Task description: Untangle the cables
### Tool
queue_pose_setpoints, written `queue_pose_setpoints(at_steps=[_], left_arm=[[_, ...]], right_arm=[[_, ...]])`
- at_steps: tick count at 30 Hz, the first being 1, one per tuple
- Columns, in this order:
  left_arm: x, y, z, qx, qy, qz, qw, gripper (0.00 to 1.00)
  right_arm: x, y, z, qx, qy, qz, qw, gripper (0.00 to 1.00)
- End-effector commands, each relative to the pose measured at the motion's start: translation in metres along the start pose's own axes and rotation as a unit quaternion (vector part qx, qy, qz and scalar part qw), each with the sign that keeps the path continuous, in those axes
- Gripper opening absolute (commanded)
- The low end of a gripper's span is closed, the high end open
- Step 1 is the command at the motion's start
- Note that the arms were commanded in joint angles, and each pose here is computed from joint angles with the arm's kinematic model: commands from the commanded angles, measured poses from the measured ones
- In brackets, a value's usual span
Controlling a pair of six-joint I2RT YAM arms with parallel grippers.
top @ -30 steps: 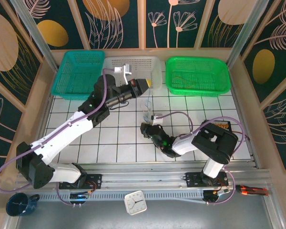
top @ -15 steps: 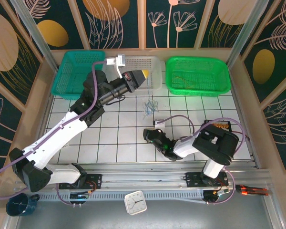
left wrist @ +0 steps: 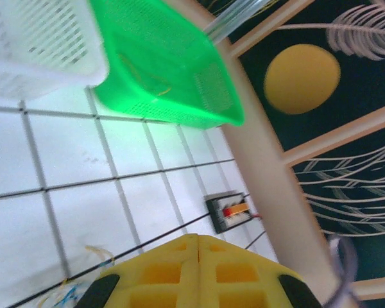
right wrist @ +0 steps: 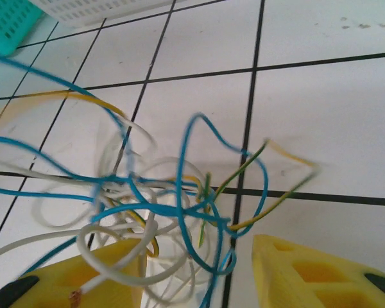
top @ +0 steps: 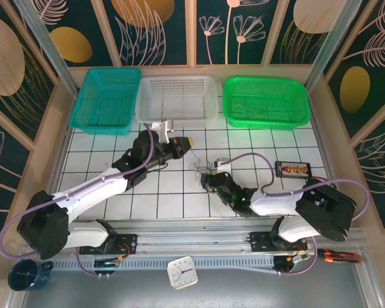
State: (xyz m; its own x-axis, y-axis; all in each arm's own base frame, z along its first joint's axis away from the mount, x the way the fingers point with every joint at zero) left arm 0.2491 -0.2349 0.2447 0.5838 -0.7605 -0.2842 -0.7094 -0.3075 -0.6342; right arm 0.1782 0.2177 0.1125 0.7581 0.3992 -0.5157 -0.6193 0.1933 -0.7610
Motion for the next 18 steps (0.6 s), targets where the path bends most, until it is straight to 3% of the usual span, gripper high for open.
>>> queue_pose_setpoints(at_steps=[1,12,16,18], left_arm=[[-0.008,0.003,0.011,0.015,-0.013,-0.045,0.999,0.0],[-0.019,0.037,0.065,0.013,-0.123,-0.051,0.991,0.03],[-0.019,0.042,0.074,0.015,-0.153,-0.044,0.987,0.22],[-0.018,0.045,0.077,0.016,-0.159,-0.038,0.986,0.39]], right_arm=[[-0.007,-0.008,-0.009,-0.005,0.003,0.0,1.0,0.48],[-0.021,-0.056,-0.029,0.095,0.001,-0.022,0.995,0.47],[-0.019,-0.059,-0.032,0.108,-0.005,0.0,0.994,0.47],[-0.016,-0.057,-0.031,0.107,-0.005,0.011,0.994,0.47]])
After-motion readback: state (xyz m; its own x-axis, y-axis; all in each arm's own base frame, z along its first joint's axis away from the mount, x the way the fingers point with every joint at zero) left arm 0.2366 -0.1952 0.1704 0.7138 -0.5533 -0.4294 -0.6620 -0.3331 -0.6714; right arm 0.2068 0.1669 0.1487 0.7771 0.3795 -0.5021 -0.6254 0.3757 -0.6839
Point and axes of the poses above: each hand's point on the last joint's axis, 136 mm out from that joint toward the fingers, its own x axis out along the fingers, its own z axis along the line the jaws close on, y = z × x, the point moved 8 cm from there along -x, back along the fingers, and after that the axes turned 4 degrees about x, right-handed, at the moved point
